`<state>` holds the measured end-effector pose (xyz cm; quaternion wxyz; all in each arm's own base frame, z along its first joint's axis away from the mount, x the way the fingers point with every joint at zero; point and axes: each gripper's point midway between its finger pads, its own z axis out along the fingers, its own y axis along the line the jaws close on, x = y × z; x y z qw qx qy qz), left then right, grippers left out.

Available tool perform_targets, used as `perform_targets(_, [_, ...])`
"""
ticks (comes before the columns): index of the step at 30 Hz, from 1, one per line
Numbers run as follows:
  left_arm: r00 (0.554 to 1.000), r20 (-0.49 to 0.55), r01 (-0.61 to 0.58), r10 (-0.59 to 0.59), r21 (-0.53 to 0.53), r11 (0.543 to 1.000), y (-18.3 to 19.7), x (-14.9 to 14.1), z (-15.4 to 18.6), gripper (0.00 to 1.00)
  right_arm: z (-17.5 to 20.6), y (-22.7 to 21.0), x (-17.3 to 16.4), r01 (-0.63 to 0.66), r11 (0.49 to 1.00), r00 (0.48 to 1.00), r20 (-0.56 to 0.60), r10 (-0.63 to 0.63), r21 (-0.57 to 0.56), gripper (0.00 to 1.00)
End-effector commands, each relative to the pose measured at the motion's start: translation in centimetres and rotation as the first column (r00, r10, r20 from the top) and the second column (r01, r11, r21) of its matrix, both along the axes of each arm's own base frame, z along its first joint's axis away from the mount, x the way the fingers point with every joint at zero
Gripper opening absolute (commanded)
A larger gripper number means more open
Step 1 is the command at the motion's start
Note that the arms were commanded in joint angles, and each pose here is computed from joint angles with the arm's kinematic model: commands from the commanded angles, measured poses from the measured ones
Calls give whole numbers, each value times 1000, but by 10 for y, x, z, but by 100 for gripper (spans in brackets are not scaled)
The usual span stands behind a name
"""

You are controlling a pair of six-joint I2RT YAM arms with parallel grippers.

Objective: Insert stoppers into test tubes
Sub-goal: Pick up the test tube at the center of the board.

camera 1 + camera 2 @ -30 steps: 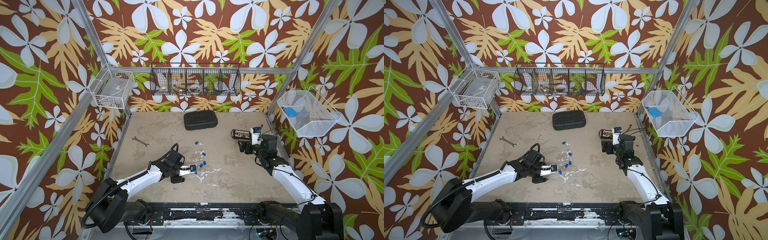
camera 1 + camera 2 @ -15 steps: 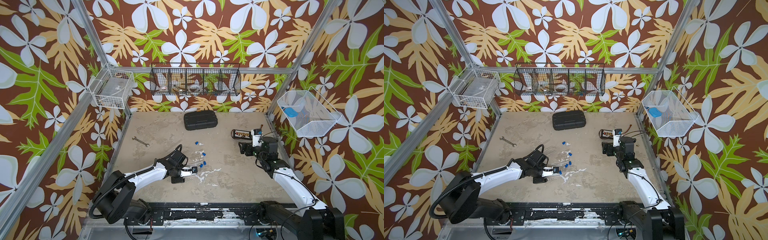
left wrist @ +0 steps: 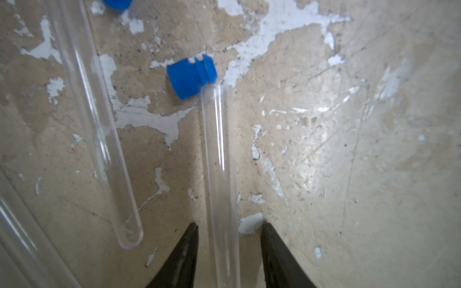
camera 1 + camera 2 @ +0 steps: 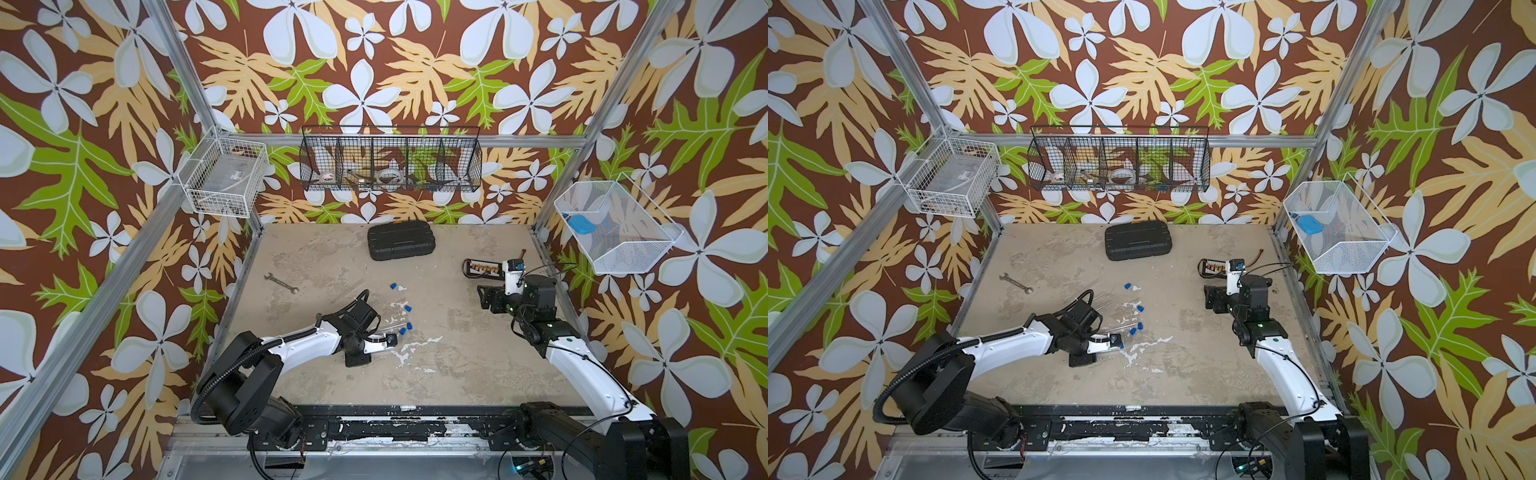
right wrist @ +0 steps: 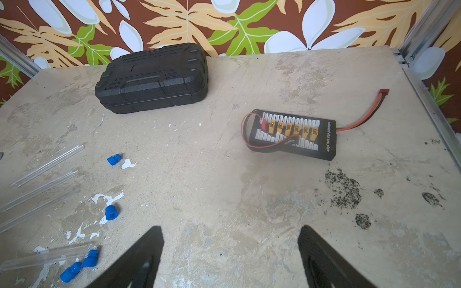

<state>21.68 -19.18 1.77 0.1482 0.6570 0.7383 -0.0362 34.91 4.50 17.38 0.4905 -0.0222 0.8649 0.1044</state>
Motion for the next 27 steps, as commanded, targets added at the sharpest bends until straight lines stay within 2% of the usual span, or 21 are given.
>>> perform_targets(1, [1000,-23,-12,13,41,999,6,-4,-6,39,1,-3,0,21,1000,1000,4,-21,1,87])
perform_targets(8, [999,-26,-22,23,52,998,9,-4,-8,26,2,-4,-2,30,1000,1000,6,-30,5,87])
perform_targets(16, [999,-8,-41,42,45,998,9,-3,-8,14,27,-3,4,37,999,997,63,-39,33,88])
perform_targets(21, [998,-9,-62,62,42,997,10,-3,-10,10,22,-5,3,36,999,998,47,-37,15,88])
perform_targets(27, [996,37,-86,85,23,996,12,2,0,6,23,0,2,24,999,999,39,-25,43,88])
